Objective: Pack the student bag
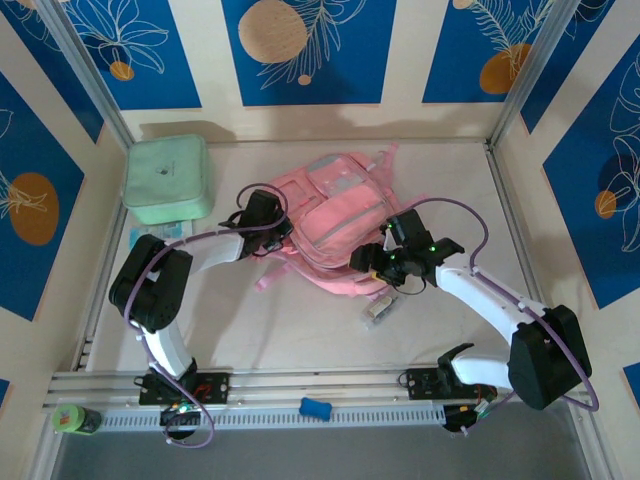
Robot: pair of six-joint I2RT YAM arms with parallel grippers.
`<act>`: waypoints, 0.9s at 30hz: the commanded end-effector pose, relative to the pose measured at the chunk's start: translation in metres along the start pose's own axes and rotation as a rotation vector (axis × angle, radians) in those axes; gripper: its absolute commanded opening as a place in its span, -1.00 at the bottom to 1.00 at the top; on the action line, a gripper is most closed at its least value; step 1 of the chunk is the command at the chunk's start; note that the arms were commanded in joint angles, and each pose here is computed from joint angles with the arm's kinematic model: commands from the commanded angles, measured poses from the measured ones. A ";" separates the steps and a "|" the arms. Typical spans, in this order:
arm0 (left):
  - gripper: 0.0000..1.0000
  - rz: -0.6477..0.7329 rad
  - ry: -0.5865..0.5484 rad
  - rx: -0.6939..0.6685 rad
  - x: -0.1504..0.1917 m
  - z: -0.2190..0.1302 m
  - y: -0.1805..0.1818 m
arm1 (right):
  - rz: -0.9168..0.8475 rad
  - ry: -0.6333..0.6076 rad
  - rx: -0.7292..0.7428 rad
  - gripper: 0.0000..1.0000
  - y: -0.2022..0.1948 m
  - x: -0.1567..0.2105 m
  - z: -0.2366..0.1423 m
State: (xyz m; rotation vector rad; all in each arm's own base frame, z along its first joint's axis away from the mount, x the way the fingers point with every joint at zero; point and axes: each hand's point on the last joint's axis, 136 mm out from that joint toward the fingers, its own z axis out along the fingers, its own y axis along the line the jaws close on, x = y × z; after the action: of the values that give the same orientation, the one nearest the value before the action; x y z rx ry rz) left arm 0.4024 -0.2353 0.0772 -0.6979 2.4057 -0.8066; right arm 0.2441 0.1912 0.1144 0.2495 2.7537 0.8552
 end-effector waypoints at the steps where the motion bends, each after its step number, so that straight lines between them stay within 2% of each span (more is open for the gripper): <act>1: -1.00 -0.028 -0.034 0.126 -0.003 -0.022 -0.041 | -0.044 -0.008 0.021 0.39 0.009 -0.003 -0.012; 6: -1.00 -0.079 -0.050 0.172 0.005 -0.048 -0.060 | -0.125 -0.018 0.091 0.39 0.030 0.003 -0.017; 11: -1.00 -0.120 -0.052 0.212 0.014 -0.063 -0.074 | -0.142 0.019 0.064 0.35 0.060 0.022 -0.001; 15: -1.00 -0.165 -0.040 0.229 0.020 -0.068 -0.072 | -0.143 0.046 -0.028 0.29 0.077 0.028 0.024; 18: -1.00 -0.170 -0.058 0.220 0.023 -0.076 -0.065 | -0.158 0.036 -0.013 0.20 0.072 0.014 0.033; 22: -1.00 -0.177 -0.058 0.200 0.035 -0.085 -0.049 | -0.252 -0.089 0.034 0.19 0.059 -0.028 0.032; 27: -1.00 -0.200 -0.055 0.208 0.054 -0.087 -0.039 | -0.293 -0.148 0.000 0.16 0.054 -0.077 0.026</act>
State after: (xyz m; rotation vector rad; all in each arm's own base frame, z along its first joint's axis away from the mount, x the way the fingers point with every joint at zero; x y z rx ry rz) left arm 0.3280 -0.2541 0.1337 -0.8737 2.2409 -1.0206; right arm 0.2842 0.2332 0.1122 0.0161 2.7436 0.7437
